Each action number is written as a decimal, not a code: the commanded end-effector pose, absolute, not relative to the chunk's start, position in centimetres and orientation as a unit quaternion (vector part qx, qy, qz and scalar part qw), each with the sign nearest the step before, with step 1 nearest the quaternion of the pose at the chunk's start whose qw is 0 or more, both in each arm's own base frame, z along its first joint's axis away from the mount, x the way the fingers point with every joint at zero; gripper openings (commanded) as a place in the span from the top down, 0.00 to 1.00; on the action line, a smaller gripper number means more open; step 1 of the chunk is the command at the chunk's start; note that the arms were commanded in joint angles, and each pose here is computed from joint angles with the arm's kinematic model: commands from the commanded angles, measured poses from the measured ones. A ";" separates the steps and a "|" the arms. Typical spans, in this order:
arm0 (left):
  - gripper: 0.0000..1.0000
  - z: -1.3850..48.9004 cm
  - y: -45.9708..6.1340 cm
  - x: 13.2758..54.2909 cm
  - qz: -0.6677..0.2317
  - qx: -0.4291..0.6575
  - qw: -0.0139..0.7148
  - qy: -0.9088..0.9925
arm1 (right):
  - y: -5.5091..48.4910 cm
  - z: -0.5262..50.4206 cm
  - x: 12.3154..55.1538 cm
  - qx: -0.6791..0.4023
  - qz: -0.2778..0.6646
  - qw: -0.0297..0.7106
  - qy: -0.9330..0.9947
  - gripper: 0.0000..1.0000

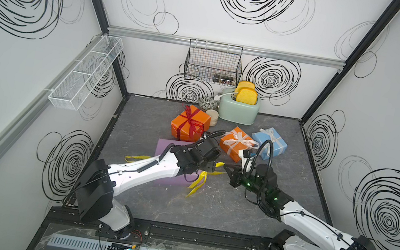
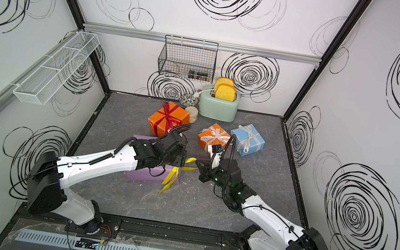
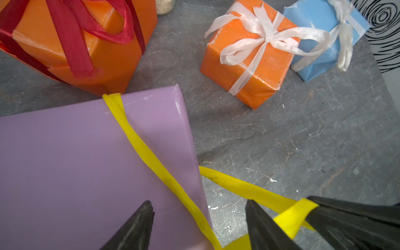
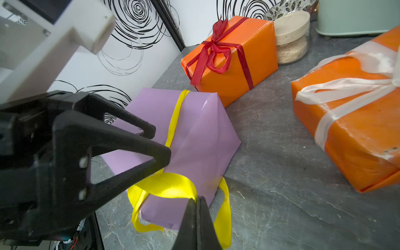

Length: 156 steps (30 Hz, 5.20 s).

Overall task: Untie the ribbon bows on the gift boxes
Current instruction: Untie the ribbon from the gift box, then pull the ribbon from the gift box.

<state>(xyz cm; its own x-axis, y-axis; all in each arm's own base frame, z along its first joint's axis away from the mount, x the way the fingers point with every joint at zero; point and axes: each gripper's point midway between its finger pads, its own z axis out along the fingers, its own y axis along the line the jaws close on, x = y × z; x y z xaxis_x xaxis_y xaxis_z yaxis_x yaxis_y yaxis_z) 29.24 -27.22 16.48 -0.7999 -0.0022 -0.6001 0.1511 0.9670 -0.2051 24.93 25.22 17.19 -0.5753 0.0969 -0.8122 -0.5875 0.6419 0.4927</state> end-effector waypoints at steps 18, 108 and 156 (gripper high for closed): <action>0.63 14.3 -26.6 31.1 -0.039 0.065 0.326 0.942 | 25.5 19.0 24.2 -0.170 0.424 0.454 0.765 1.00; 0.07 23.7 -24.2 31.7 -0.179 0.052 0.372 0.909 | 19.7 14.6 29.0 0.000 0.376 0.393 0.839 1.00; 0.04 12.3 -21.6 30.1 0.084 0.175 0.298 0.935 | 12.0 61.0 28.4 -0.021 0.419 0.669 0.613 1.00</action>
